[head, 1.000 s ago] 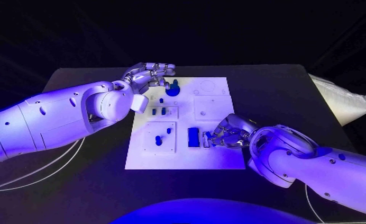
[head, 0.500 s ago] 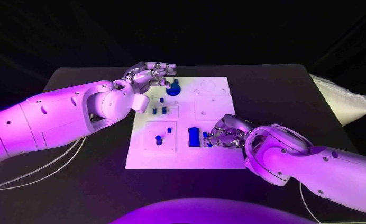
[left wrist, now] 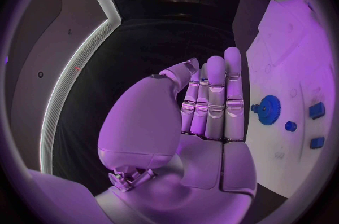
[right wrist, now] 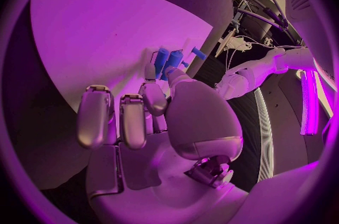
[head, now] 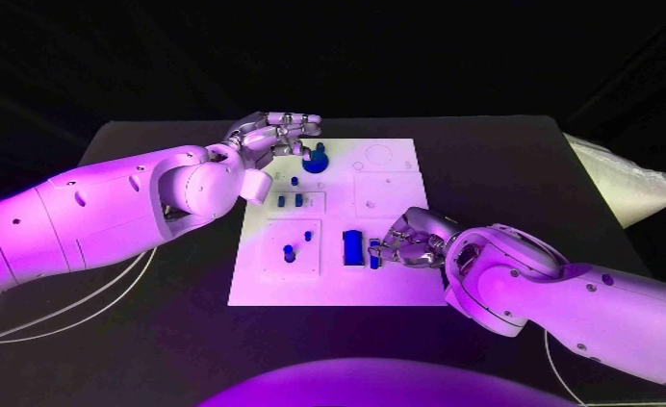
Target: Assemble the parts on the task board
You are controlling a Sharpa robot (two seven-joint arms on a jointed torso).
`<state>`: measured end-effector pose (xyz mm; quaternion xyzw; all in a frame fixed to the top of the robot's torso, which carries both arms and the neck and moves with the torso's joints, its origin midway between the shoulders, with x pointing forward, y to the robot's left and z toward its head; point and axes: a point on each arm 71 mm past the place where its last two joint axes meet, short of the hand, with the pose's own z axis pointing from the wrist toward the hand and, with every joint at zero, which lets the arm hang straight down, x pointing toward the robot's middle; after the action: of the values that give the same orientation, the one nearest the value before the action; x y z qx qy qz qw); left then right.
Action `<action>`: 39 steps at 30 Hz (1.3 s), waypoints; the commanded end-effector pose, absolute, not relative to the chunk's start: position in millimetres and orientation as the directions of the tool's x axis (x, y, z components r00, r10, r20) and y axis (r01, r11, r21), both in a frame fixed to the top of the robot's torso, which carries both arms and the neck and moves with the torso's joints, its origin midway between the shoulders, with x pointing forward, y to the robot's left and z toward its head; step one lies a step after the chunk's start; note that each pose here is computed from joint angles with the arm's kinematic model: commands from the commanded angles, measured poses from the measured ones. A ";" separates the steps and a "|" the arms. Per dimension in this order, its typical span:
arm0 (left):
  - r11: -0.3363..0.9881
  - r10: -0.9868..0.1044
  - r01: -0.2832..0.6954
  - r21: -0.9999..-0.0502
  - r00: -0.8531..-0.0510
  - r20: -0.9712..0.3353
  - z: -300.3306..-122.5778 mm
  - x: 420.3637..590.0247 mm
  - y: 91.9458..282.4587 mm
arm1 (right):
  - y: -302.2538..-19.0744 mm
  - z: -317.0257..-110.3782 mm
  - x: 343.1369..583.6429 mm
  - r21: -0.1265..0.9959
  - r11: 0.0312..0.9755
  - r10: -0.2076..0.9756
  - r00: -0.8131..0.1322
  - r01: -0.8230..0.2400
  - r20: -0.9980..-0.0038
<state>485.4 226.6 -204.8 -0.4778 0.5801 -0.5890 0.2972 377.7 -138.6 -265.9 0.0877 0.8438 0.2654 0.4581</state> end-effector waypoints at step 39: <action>-0.151 -0.892 -0.200 -0.968 -0.395 0.221 -204.2 484.7 224.4 | -143.6 -265.0 375.0 0.434 0.879 0.264 -0.558 -0.196 -0.787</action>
<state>485.3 226.5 -204.8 -0.4744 0.5826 -0.5902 0.2953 375.6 -144.4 -263.7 0.0366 0.8435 0.2488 0.4747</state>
